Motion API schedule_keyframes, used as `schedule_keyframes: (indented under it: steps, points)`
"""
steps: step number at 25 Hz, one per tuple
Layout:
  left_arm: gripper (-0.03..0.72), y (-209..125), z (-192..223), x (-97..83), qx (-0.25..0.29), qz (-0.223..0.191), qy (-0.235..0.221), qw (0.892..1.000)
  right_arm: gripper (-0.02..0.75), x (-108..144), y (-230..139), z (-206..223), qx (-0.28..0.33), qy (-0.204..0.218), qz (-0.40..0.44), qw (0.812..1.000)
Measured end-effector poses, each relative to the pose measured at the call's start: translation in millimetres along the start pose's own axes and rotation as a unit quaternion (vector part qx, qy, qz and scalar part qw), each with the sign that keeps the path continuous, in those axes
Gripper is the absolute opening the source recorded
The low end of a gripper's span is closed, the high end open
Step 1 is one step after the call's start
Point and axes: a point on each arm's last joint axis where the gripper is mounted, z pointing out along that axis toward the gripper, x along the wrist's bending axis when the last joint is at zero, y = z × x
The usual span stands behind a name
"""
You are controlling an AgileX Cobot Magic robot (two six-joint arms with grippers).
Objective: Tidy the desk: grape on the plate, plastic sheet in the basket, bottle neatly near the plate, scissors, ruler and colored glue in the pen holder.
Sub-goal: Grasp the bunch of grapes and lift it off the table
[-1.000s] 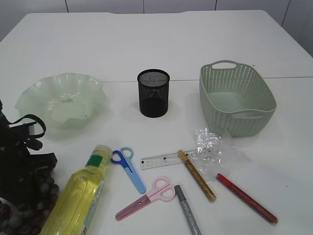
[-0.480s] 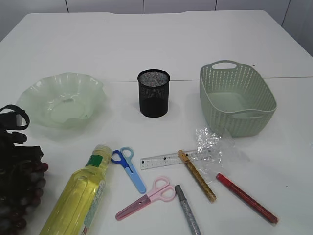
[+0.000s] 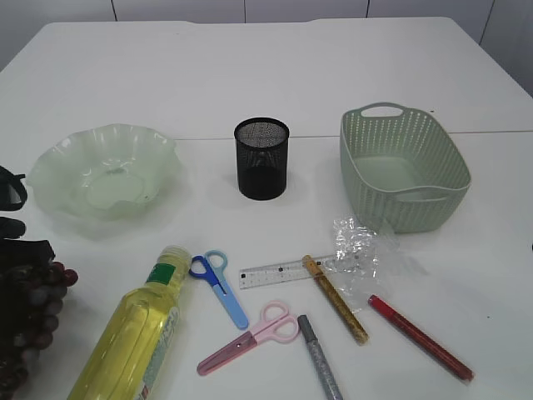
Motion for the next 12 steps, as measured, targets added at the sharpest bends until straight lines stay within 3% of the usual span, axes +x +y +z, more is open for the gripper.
schedule_keyframes:
  steps: [12]
  points:
    - [0.08,-20.7,-34.5,0.4,-0.051,0.012,-0.014,0.999,0.531,0.1,0.2,0.0,-0.001,0.001,0.0,1.0]
